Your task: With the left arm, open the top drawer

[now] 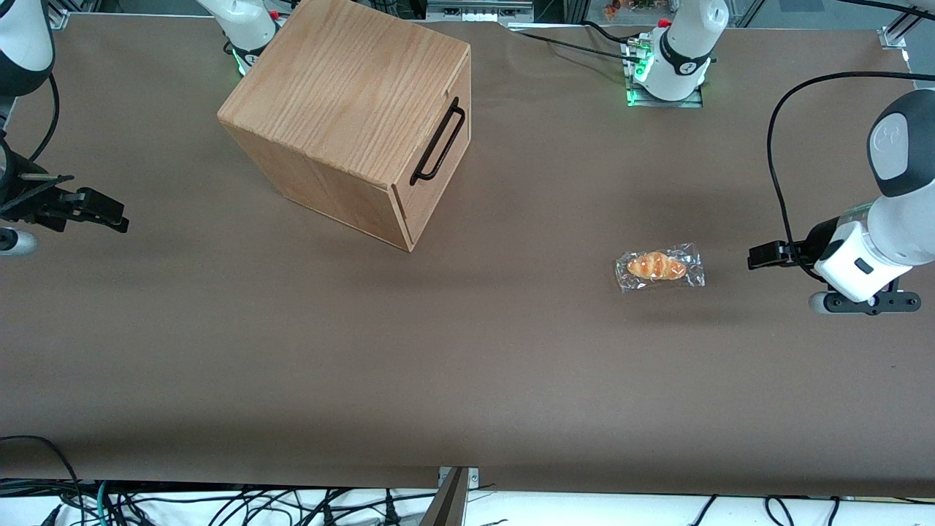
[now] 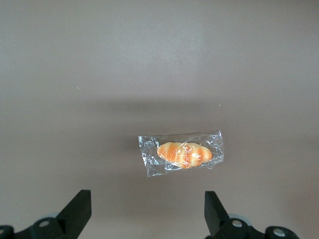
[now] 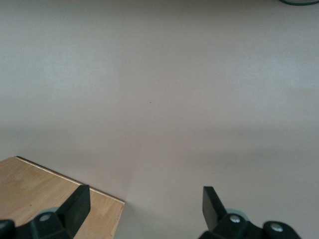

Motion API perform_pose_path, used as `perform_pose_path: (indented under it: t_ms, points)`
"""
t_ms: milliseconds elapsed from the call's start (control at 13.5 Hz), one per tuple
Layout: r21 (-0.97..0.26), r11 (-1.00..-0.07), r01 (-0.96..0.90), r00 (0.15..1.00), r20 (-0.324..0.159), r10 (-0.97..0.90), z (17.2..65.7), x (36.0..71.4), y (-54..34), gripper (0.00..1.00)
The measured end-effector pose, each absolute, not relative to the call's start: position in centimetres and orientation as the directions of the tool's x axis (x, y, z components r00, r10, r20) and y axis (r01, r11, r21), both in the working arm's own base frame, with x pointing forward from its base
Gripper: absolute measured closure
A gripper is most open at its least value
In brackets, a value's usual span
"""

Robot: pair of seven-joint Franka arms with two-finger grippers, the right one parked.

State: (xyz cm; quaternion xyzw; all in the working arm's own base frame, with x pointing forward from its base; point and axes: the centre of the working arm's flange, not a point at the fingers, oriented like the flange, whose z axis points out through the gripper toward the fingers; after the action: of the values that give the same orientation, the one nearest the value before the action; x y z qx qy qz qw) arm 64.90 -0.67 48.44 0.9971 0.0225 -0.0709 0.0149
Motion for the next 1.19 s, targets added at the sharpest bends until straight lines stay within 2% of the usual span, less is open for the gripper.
perform_pose_path:
  t_ms: [1187]
  points:
    - [0.027,-0.998,0.048,0.991,-0.129,0.044,48.52,65.06,-0.62,0.0]
